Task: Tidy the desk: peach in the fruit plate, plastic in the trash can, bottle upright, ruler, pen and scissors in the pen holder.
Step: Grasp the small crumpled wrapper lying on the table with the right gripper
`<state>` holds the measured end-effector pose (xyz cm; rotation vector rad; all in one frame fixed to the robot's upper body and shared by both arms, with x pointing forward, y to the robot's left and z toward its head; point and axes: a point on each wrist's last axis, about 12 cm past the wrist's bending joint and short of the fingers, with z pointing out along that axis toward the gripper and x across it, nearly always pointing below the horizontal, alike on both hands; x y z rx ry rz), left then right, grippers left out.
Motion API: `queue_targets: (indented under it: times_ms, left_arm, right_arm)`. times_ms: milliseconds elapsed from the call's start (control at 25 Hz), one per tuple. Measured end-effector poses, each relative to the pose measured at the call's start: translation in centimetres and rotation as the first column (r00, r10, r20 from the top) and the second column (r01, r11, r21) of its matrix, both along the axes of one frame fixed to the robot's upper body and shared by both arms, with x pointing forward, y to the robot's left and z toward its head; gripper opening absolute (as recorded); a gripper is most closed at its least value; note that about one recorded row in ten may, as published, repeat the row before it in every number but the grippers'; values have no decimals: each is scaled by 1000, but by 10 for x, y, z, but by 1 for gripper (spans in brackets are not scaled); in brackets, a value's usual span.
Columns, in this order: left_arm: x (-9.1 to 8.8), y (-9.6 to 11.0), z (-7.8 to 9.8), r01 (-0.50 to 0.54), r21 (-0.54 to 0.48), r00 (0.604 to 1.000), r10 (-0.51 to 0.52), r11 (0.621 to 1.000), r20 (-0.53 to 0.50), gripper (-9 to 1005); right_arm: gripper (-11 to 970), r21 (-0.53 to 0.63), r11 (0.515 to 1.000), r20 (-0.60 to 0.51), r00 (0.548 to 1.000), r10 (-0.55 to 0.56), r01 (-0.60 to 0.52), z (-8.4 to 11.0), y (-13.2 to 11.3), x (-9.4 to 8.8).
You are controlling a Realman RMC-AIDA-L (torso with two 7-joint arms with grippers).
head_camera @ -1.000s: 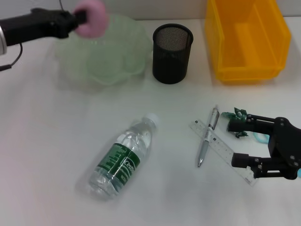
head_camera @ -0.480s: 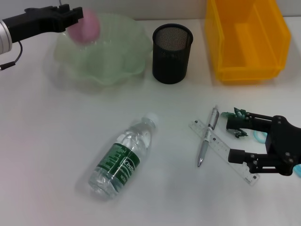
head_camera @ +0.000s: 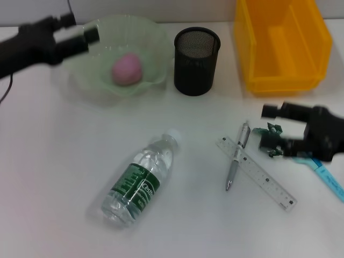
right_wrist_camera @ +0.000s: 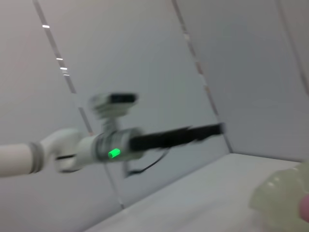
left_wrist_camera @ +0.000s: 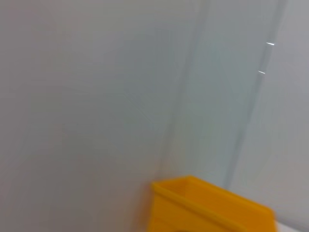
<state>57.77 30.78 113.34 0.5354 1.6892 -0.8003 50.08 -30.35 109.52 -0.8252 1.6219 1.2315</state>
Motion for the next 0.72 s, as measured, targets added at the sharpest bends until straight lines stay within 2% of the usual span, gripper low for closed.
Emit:
queue_targets:
  times_ms: [40, 80, 120, 160, 200, 240, 280, 320, 360, 400, 440, 480, 560, 600, 640, 680, 720]
  left_arm:
    - [-21, 8, -7, 76, 21, 997, -76, 997, 21, 647]
    - [-32, 11, -13, 121, 35, 992, -122, 992, 18, 686]
    - [-32, 11, -13, 121, 35, 992, -122, 992, 18, 710]
    - [-43, 14, -17, 163, 45, 986, -164, 986, 16, 734]
    - [-43, 14, -17, 163, 45, 986, -164, 986, 16, 757]
    - [-57, 22, -25, 197, 59, 980, -197, 979, -3, 781]
    - [-63, 25, -28, 216, 62, 976, -216, 974, -18, 805]
    - [-63, 25, -28, 216, 62, 976, -216, 974, -18, 804]
    - [-70, 27, -32, 239, 63, 971, -237, 969, -37, 804]
    - [-70, 27, -32, 239, 63, 971, -237, 969, -37, 803]
    - [-70, 27, -32, 239, 63, 971, -237, 969, -37, 803]
    - [-86, 29, -44, 285, 67, 956, -278, 956, -92, 802]
    - [-86, 29, -44, 285, 67, 956, -278, 956, -92, 801]
    - [-89, 28, -47, 288, 67, 955, -281, 955, -96, 801]
    - [-89, 28, -47, 288, 67, 955, -281, 955, -96, 801]
    - [-95, 26, -54, 291, 55, 953, -285, 955, -107, 800]
    - [-95, 26, -54, 291, 55, 953, -285, 955, -107, 800]
  right_arm:
    - [801, -12, 1000, -19, 1000, -13, 12, 6, -3, 6]
    - [801, -59, 998, -58, 998, -29, 26, 24, -8, 21]
    - [801, -59, 998, -58, 998, -29, 26, 24, -8, 21]
    - [801, -133, 991, -86, 996, -36, 24, 46, -12, 35]
    - [801, -133, 991, -86, 996, -36, 24, 46, -12, 35]
    - [801, -180, 983, -94, 995, -39, 21, 58, -12, 41]
    - [801, -314, 949, -128, 990, -67, 24, 86, -9, 56]
    - [801, -314, 949, -128, 990, -67, 24, 86, -9, 56]
    - [801, -446, 894, -168, 979, -119, 32, 107, -4, 68]
    - [801, -446, 894, -168, 979, -119, 32, 107, -4, 68]
    - [801, -514, 857, -182, 973, -139, 26, 117, 2, 73]
    - [801, -625, 780, -201, 967, -159, -2, 127, 15, 80]
    - [801, -724, 689, -204, 966, -161, -38, 130, 33, 85]
    - [801, -724, 689, -204, 966, -161, -38, 130, 33, 85]
    - [801, -764, 643, -204, 964, -171, -48, 127, 41, 87]
    - [801, -836, 544, -197, 963, -186, -66, 120, 57, 90]
    - [801, -836, 544, -197, 963, -186, -66, 120, 57, 90]
